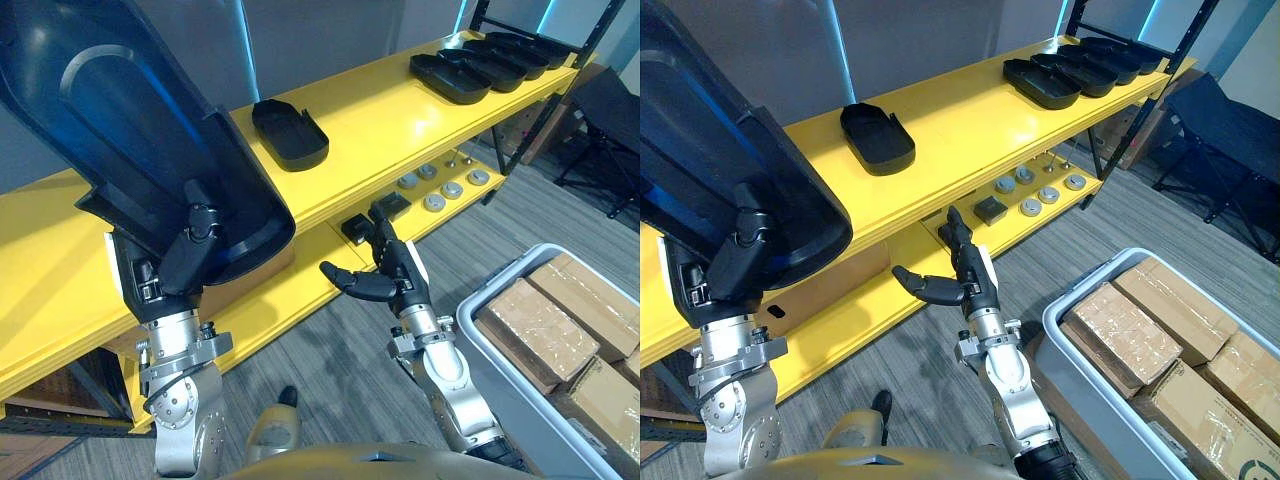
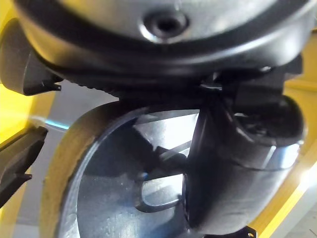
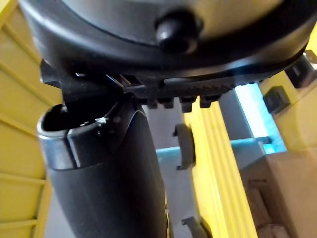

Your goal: Walk over and take three plastic housings, then place them on the shelf

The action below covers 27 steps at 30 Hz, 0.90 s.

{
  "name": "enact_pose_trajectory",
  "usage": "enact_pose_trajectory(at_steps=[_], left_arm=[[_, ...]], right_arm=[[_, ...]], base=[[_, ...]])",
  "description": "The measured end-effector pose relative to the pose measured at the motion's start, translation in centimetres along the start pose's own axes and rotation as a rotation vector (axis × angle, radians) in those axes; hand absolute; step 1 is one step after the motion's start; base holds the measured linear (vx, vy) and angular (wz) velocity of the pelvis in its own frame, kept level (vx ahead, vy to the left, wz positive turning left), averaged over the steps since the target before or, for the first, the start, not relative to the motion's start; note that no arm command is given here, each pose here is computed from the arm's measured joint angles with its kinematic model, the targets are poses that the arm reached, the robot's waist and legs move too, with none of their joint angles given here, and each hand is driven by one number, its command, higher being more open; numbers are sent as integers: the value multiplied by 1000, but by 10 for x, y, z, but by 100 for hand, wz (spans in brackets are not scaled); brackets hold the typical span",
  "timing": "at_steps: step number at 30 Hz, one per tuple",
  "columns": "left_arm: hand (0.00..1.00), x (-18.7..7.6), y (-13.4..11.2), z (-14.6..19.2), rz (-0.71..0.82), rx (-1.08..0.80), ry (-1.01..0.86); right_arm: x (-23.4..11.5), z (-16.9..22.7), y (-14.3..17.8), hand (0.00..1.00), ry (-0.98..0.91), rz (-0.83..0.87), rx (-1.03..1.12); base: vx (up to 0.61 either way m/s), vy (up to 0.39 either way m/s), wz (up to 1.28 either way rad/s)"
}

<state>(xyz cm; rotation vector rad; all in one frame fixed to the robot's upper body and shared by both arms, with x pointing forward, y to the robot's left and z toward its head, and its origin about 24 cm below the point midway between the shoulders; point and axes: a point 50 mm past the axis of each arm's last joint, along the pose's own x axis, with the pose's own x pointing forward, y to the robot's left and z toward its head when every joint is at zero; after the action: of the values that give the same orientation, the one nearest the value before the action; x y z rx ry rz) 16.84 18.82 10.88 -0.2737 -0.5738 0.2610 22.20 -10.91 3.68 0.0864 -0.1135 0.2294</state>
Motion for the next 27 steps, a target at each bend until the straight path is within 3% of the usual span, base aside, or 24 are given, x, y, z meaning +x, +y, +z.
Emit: enact_pose_trajectory(at_steps=[9,15,22,27], left_arm=[[0,4,21,13,58,91,-55],[0,8,28,25,116,115,-101],[0,36,6,13,53,71,-144],[0,27,0,5,41,45,-96]], right_arm=[[4,26,-10,100,-189,-121,34],[6,31,-5,100,-229,-106,58],[10,84,-28,100,-518,-52,-20],[9,114,-25,100,-656,10,10]], base=[[86,168,-5],[274,91,27],[215,-167,97],[164,-316,73]])
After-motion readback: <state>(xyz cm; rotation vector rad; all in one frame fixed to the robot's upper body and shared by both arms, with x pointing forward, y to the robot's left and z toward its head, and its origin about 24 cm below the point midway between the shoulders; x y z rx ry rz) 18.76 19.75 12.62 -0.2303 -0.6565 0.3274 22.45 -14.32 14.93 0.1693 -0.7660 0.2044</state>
